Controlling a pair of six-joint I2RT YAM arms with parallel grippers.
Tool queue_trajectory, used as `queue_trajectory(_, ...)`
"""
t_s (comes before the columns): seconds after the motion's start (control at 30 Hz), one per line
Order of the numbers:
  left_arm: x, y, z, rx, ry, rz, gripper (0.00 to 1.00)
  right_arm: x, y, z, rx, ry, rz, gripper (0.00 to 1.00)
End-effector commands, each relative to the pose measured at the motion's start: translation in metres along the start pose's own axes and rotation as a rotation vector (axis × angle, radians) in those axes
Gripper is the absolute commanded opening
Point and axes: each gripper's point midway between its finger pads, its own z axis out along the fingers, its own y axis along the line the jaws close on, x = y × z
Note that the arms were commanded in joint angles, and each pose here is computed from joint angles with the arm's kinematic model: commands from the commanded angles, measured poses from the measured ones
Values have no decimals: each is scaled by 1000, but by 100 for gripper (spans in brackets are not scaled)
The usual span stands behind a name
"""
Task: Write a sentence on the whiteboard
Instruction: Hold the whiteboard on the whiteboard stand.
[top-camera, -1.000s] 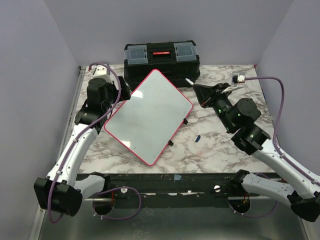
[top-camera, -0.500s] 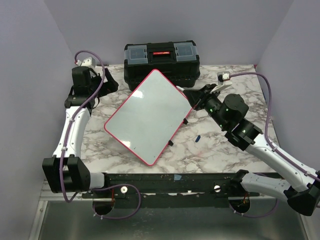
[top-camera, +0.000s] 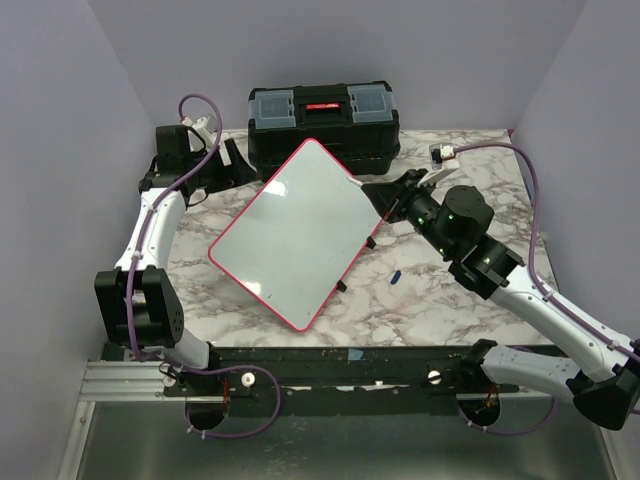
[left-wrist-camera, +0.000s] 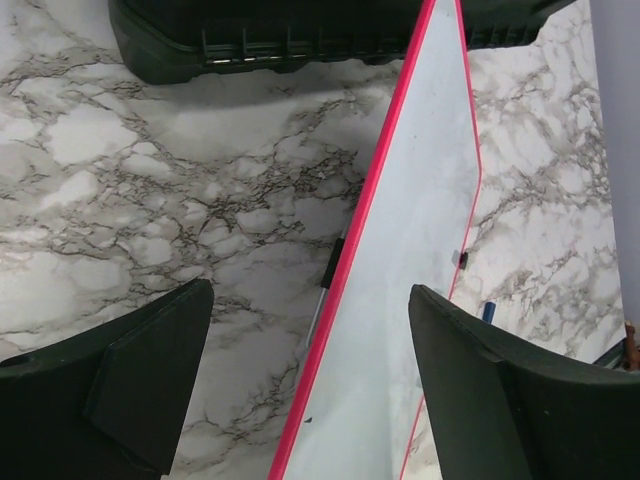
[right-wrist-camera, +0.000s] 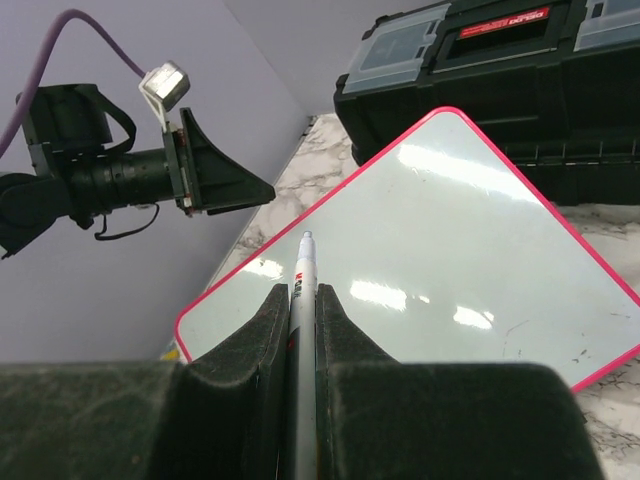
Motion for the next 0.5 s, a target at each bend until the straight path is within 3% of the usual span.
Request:
queue_trajectory(0.0, -4, -14, 1, 101, 9, 18, 77, -7, 12, -1, -38, 13, 23, 1)
queue_trajectory(0.1, 1, -23, 7, 191, 35, -3, 70, -3, 12, 0, -39, 21, 35, 1)
queue_trajectory(0.33, 12, -16, 25, 237, 58, -28, 70, 1, 17, -3, -73, 29, 53, 1)
queue_trajectory(0.47, 18, -16, 31, 274, 75, -38, 64, 9, 22, -1, -112, 61, 36, 1)
